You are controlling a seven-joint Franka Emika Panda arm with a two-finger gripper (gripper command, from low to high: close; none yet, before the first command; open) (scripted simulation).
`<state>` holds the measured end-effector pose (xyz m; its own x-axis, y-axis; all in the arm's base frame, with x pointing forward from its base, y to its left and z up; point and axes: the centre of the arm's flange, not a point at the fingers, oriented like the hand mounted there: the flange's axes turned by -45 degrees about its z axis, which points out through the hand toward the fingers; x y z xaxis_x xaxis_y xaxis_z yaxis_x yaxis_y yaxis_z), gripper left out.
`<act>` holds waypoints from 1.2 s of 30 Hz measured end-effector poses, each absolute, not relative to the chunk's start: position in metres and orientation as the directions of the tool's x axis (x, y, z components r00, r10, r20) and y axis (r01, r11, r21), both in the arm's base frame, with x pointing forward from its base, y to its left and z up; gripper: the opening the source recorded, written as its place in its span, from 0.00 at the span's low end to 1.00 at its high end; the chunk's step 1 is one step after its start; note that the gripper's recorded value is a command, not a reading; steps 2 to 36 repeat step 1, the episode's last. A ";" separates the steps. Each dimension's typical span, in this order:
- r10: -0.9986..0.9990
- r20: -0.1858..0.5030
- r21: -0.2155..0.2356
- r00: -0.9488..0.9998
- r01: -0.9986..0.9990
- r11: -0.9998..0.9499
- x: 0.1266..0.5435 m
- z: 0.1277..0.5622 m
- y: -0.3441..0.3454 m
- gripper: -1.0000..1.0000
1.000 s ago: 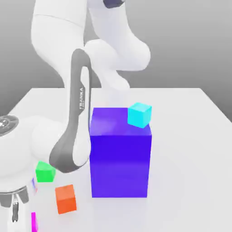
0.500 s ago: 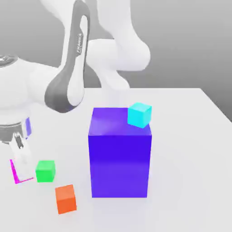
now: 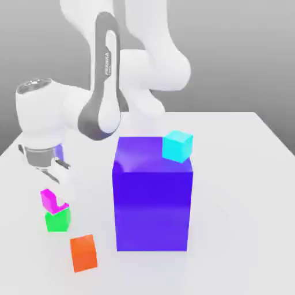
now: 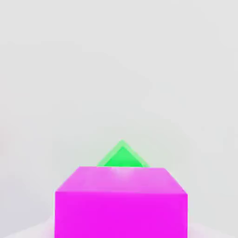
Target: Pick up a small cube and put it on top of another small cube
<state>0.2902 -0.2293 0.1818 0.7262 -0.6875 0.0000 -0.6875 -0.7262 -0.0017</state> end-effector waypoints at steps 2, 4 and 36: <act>-0.688 0.000 -0.002 0.726 -0.688 -0.726 0.290 0.182 -0.229 1.00; -0.688 0.000 -0.002 0.726 -0.688 -0.726 0.290 0.182 -0.229 1.00; -0.688 0.000 -0.002 0.726 -0.688 -0.726 0.290 0.182 -0.229 1.00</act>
